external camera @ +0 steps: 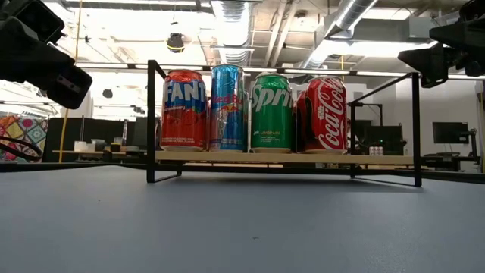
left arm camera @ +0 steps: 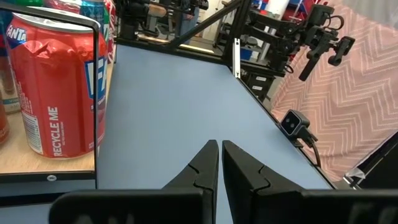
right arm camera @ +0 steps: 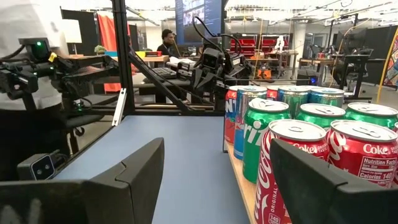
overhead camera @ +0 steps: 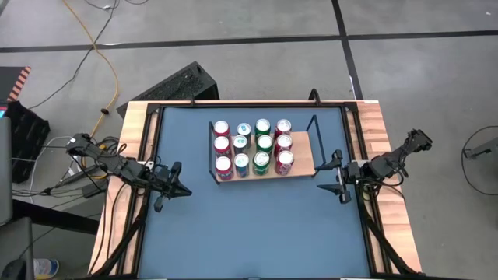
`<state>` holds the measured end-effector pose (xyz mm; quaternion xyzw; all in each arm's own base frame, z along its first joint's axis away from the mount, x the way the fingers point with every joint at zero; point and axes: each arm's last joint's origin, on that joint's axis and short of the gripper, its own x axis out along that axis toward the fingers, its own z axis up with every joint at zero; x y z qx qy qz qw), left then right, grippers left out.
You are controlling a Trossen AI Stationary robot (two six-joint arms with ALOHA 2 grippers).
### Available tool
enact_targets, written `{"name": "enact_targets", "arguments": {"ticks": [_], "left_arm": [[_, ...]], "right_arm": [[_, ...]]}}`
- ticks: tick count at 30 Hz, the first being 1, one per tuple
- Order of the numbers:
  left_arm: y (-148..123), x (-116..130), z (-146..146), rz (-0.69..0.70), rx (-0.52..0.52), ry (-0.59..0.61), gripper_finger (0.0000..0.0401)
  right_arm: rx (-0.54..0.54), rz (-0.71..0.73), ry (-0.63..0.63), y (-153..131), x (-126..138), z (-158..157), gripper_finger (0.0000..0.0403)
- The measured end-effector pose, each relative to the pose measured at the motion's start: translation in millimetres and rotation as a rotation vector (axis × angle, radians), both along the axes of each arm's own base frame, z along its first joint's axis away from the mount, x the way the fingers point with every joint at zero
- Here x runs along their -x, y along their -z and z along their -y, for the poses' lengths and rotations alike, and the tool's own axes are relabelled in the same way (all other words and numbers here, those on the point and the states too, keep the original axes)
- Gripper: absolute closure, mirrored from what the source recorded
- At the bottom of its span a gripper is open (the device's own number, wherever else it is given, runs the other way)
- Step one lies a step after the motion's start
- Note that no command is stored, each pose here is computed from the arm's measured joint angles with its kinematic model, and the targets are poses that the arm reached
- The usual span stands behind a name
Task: Place canned beverage on shelf
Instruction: Return to Home Position
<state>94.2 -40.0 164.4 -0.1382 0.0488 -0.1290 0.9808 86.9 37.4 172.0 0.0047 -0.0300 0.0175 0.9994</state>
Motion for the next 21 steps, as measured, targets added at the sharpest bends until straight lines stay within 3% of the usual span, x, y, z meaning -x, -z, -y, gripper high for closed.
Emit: {"name": "enact_targets", "arguments": {"ticks": [21], "left_arm": [[-0.3,0.6,1.2,0.000,0.000,0.012,0.0392]], "right_arm": [[0.000,0.000,0.000,0.0,0.0,0.0,0.0121]]}}
